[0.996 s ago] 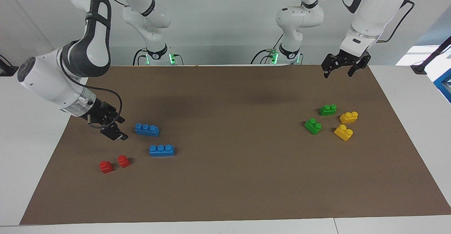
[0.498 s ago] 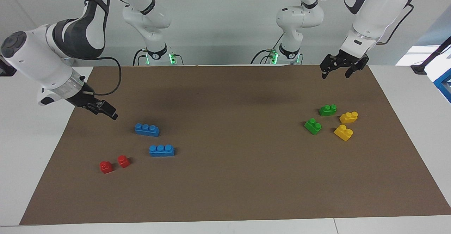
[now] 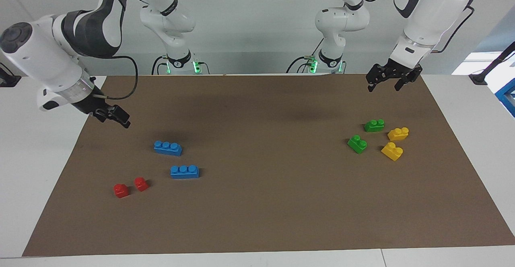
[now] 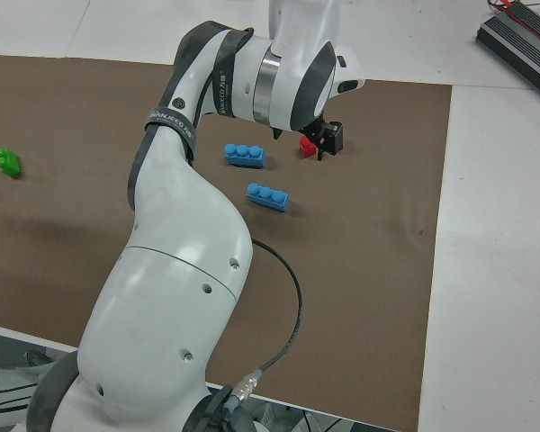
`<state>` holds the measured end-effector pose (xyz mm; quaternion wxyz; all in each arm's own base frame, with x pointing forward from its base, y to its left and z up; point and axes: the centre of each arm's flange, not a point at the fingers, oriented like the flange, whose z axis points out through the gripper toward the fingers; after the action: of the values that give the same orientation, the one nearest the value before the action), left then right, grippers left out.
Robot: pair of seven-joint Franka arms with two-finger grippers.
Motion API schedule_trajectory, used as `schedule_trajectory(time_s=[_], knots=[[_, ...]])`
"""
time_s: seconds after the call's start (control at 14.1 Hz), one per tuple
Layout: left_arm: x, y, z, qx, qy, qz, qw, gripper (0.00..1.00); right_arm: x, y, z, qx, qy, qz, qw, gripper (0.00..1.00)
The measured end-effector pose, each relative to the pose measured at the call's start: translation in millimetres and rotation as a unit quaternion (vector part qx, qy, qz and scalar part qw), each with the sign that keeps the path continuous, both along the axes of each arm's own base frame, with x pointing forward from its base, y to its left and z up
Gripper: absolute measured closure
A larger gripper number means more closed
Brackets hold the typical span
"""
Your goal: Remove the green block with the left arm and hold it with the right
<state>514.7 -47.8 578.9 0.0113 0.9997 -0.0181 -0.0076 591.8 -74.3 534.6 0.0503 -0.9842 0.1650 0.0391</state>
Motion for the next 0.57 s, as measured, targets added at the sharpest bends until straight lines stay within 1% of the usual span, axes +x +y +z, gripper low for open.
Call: schedule_trajectory(time_s=[0.28,0.57], knots=[[0.0,0.4,0.0,0.000,0.000,-0.005,1.000,0.00,-22.9,29.6,43.0,-0.002,-0.008,0.026,1.000,0.00],[0.0,0.5,0.0,0.000,0.000,-0.005,1.000,0.00,-34.5,75.8,68.6,-0.026,-0.025,0.071,0.997,0.00]])
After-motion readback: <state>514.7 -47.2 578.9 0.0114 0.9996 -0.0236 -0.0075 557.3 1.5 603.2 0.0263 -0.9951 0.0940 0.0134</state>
